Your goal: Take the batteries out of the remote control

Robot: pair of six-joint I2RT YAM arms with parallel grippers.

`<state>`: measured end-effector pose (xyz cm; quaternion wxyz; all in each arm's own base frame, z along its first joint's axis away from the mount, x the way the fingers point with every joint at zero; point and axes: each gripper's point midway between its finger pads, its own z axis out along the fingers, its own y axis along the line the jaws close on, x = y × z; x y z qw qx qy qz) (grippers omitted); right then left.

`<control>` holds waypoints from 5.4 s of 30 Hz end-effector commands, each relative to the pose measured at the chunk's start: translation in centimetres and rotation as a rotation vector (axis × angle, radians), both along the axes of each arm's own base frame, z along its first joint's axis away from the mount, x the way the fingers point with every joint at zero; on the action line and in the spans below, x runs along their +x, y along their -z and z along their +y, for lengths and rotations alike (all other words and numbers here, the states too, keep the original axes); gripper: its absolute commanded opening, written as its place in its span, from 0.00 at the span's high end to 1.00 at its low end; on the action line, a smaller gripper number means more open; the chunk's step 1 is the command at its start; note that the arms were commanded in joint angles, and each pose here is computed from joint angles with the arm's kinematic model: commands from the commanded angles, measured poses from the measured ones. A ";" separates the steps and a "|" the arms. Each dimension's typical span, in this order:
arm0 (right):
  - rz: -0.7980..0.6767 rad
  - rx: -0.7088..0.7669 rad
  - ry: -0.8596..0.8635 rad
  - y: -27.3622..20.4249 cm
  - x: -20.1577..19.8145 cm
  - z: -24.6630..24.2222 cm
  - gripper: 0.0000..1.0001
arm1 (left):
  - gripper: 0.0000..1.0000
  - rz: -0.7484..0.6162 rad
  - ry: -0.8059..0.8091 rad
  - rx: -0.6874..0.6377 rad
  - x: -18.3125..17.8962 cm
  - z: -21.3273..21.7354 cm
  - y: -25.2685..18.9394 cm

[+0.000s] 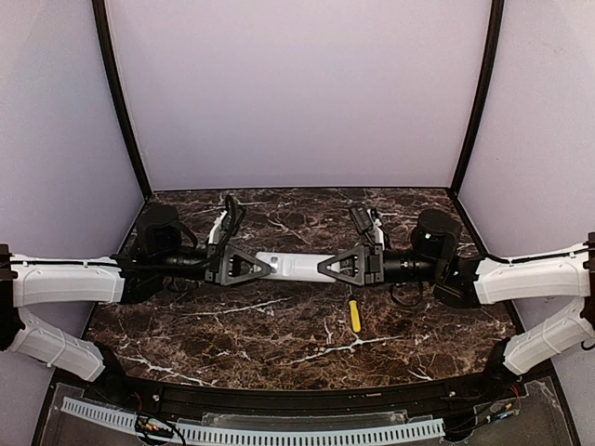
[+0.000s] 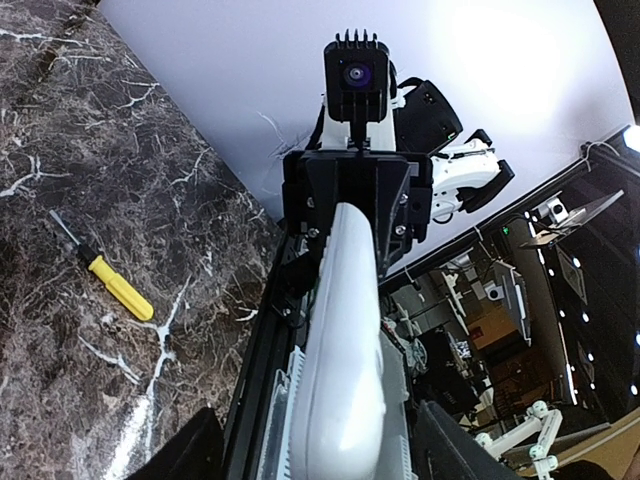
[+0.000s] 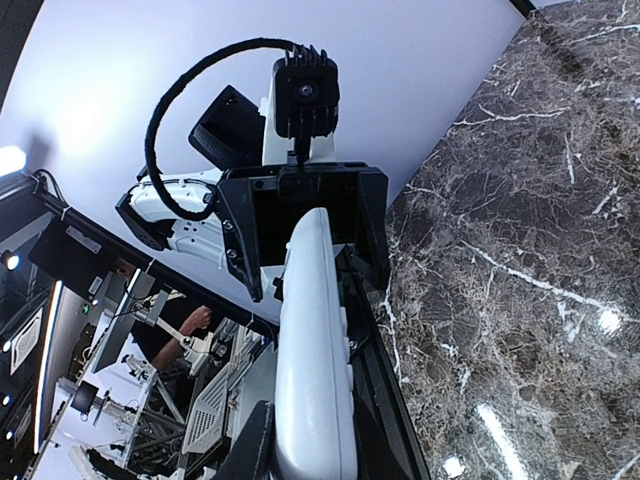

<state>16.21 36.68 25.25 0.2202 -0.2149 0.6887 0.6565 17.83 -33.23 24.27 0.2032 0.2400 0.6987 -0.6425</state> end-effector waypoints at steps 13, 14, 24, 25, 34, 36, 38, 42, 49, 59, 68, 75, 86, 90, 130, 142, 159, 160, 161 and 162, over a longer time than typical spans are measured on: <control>0.031 -0.020 -0.036 0.4 -0.4 1.3 1.00 | 0.48 0.030 -0.002 -0.023 0.7 -1.7 0.2; 0.032 -0.021 -0.037 0.5 -0.4 1.3 1.00 | 0.49 0.027 0.002 -0.028 0.7 -1.7 0.1; 0.049 -0.036 -0.038 1.2 -0.2 1.6 1.00 | 0.55 0.034 0.012 -0.019 0.5 -1.9 0.5; 0.050 -0.036 -0.038 1.2 -0.2 1.6 1.00 | 0.56 0.036 0.011 -0.017 0.5 -1.9 0.6; 0.039 -0.021 -0.039 0.9 -0.3 1.6 1.00 | 0.61 0.048 0.021 -0.013 0.4 -2.2 0.9; 0.035 -0.018 -0.039 0.8 -0.3 1.6 1.00 | 0.61 0.051 0.023 -0.013 0.3 -2.3 0.9; 0.030 -0.014 -0.030 0.7 -0.2 1.5 1.00 | 0.59 0.053 0.025 -0.010 0.3 -2.4 1.0; 0.026 -0.016 -0.019 0.6 -0.2 1.3 1.00 | 0.57 0.055 0.027 -0.008 0.2 -2.5 1.2; 0.028 -0.018 -0.023 0.8 -0.3 1.2 1.00 | 0.68 0.051 0.033 -0.011 0.1 -2.8 1.2; 0.027 -0.018 -0.035 1.2 -0.7 1.1 1.00 | 0.91 0.042 0.040 -0.013 0.1 -3.1 0.9; -0.015 -0.126 0.017 1.9 0.0 0.5 0.80 | 1.00 0.012 0.027 -0.001 0.3 -2.9 0.7; -0.080 -0.213 0.107 1.0 1.3 -0.6 0.22 | 1.00 -0.057 0.046 0.077 0.4 -3.1 0.6; -0.155 -0.255 0.259 -0.8 2.9 -4.0 0.02 | 1.00 -0.283 -0.030 0.196 3.1 -2.2 -1.5; -0.173 -0.258 0.303 -1.5 3.2 -4.9 0.02 | 1.00 -0.394 -0.104 0.264 4.8 -1.3 -2.0; -0.290 -0.085 0.326 -9.5 7.1 0.7 0.09 | 1.00 -0.121 -0.293 0.116 9.2 -1.0 -5.8; -0.235 -0.148 0.353 -8.6 7.9 2.0 0.11 | 1.00 -0.110 -0.287 0.109 8.8 -0.8 -5.8; -0.231 -0.197 0.381 -7.6 8.1 1.8 0.12 | 1.00 -0.117 -0.261 0.084 8.3 -0.9 -6.2; -0.231 -0.197 0.380 -7.6 8.1 1.8 0.12 | 1.00 -0.117 -0.260 0.083 8.3 -0.9 -6.2; -0.232 -0.199 0.377 -7.5 8.0 1.9 0.12 | 1.00 -0.116 -0.258 0.081 8.3 -1.0 -6.2; -0.233 -0.201 0.379 -7.5 8.1 1.9 0.12 | 1.00 -0.118 -0.258 0.078 8.3 -1.0 -6.3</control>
